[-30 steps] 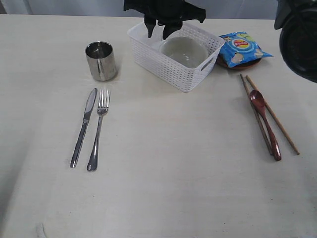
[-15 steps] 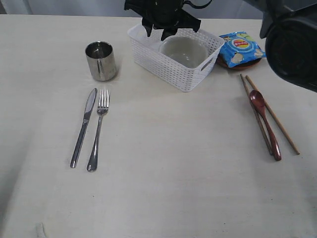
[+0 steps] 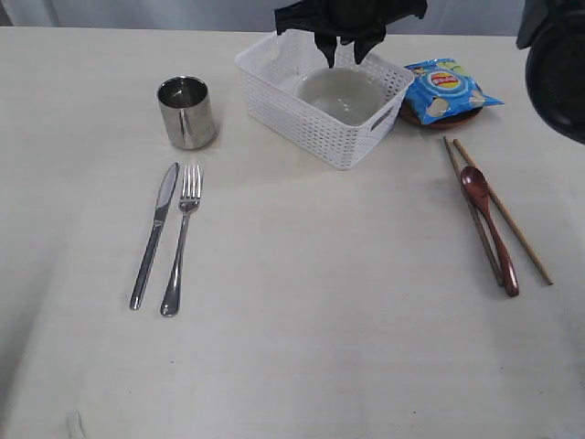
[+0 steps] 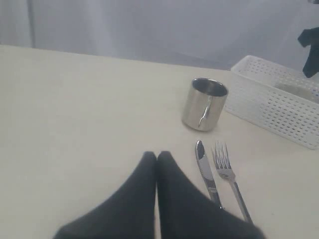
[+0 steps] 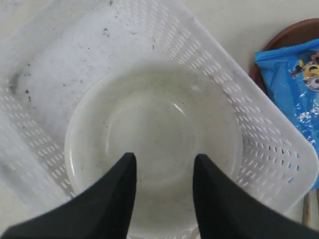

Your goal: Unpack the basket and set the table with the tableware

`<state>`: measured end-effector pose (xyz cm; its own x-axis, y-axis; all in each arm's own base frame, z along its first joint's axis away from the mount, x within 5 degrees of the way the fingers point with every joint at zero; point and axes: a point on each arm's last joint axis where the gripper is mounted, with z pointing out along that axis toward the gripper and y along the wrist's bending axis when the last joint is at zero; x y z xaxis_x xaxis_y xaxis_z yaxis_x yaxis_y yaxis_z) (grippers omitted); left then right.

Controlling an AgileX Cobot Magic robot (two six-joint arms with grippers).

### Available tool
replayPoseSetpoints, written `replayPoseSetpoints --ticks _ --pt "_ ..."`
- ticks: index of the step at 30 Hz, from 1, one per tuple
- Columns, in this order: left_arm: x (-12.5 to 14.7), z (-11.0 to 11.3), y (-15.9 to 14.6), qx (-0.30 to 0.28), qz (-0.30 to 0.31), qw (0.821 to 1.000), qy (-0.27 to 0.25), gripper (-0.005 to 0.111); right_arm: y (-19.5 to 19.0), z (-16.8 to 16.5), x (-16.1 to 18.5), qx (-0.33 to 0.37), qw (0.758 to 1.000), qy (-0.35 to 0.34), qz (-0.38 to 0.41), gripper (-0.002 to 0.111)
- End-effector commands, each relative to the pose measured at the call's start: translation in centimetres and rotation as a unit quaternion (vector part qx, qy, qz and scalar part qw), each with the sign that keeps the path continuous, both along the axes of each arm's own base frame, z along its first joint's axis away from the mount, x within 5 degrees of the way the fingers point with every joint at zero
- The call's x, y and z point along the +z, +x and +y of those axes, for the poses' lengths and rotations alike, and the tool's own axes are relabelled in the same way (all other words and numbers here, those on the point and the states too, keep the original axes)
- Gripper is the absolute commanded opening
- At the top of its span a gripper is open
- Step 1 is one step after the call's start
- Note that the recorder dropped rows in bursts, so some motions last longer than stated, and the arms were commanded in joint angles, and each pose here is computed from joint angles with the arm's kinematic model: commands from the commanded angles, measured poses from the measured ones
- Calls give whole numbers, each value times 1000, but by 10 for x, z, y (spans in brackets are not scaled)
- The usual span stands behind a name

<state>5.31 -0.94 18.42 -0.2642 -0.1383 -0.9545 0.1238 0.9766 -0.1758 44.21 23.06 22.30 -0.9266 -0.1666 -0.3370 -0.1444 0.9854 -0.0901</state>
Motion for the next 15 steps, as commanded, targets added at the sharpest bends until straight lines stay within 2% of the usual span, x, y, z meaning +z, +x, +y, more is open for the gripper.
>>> replayPoseSetpoints --ticks 1,7,15 --pt "0 0 0 1 -6 1000 -1 0 6 -4 -25 22 999 -23 27 37" --pt "0 0 0 1 -6 1000 -1 0 12 -16 -28 24 999 -16 37 35" --pt "0 0 0 1 -6 1000 -1 0 14 -38 -26 43 997 16 66 7"
